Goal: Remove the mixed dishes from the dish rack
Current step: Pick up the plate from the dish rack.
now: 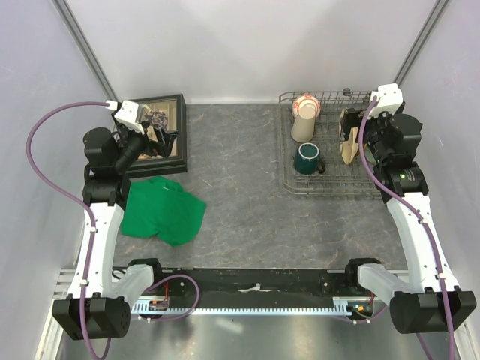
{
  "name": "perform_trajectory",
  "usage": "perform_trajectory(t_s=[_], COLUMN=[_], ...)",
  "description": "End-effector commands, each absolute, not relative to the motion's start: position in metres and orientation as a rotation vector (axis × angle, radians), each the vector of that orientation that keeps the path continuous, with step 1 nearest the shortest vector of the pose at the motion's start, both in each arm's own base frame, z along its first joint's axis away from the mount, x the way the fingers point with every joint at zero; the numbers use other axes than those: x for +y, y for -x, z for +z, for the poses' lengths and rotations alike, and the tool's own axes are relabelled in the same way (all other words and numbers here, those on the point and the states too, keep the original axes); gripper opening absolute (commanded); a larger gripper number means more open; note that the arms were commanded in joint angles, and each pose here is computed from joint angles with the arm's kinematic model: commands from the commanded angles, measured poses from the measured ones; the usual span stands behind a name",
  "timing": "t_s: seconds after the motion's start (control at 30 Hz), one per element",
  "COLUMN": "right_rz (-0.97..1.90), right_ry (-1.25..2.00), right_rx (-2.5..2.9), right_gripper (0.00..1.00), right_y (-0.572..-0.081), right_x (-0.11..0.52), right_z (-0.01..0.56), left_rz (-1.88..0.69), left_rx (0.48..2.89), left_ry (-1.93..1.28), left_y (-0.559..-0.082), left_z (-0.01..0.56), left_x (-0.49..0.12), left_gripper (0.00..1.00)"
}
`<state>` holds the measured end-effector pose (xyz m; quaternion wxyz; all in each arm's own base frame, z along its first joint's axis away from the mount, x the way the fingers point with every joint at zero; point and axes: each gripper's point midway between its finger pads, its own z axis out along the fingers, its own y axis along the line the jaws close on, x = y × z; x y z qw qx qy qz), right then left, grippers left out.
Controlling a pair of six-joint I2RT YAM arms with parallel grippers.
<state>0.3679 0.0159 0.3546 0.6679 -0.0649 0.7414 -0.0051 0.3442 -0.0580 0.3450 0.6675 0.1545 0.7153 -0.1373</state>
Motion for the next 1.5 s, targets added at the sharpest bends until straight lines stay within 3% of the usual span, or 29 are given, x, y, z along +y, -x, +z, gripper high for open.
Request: perform_trajectory(t_s=[0.0,0.33,0.7,1.03,1.47], right_rz=[-0.012,-0.038,-0.262,-0.543,-0.589], right_ry=[0.133,0.098,-0.06,-0.118,-0.146], right_rx=[1.607,1.602,1.643,1.769,1.878], right_gripper=[0.98,0.98,0.98,0.96,0.97], right_y=[-0.366,-0.367,-0.378,-0.412,-0.438], right_x=[0.016,0.009,-0.034,-0.073,-0.116], right_z=[0.381,0.382,0.378,0.339,0.313], left_rz=[-0.289,-0.294,-0.293,-0.302,-0.323], left_rx=[1.582,1.589,1.599,1.612,1.656], left_ry=[-0.389,-0.394,-0.442,-0.471,-0.483], left_y=[-0.34,-0.342,-0.343,-0.346,-0.353], left_z=[0.353,0.348,0.331,0.309,0.278], left_x=[-0.059,-0.06,-0.063,-0.065,-0.066], left_gripper=[1.0,0.99,0.99,0.99,0.99])
